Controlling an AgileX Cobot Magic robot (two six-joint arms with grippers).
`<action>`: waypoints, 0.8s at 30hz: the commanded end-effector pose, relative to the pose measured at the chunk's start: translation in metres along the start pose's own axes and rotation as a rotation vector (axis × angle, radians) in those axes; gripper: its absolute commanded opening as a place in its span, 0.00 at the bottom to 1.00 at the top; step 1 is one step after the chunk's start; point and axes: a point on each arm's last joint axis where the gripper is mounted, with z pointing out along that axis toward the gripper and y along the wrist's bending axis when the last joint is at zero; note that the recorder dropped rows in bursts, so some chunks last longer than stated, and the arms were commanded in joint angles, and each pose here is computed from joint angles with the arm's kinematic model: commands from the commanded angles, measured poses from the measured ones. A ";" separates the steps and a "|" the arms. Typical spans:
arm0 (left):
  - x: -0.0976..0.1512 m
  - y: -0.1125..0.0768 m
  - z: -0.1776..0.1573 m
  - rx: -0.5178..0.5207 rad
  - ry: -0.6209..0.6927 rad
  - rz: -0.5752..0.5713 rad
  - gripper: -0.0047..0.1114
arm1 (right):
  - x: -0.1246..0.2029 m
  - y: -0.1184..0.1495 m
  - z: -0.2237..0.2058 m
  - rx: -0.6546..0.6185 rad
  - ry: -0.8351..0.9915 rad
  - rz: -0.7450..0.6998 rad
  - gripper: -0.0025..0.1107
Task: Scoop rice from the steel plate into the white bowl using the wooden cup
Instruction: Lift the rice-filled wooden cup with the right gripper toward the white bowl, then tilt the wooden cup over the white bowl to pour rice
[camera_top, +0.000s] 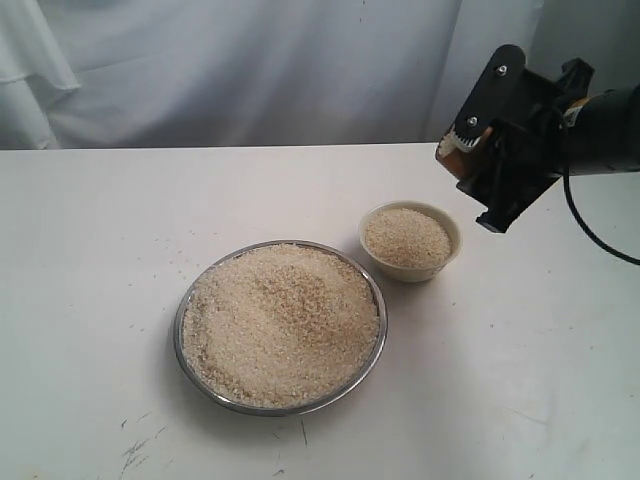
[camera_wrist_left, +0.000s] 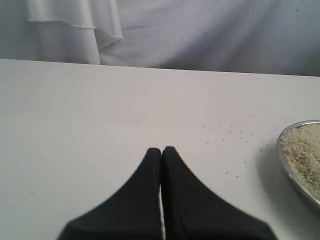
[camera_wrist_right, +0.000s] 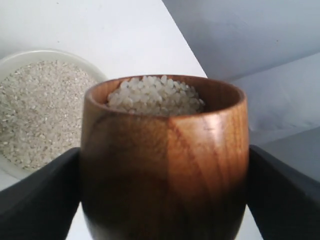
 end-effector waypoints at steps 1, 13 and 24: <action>0.000 0.000 0.000 0.003 -0.012 0.001 0.04 | -0.001 -0.005 0.009 0.010 0.007 -0.065 0.02; 0.000 0.000 0.000 0.003 -0.012 0.001 0.04 | 0.013 0.008 0.037 -0.056 0.081 -0.221 0.02; 0.000 0.000 0.000 0.003 -0.012 0.001 0.04 | -0.003 0.001 0.046 -0.046 0.062 -0.268 0.02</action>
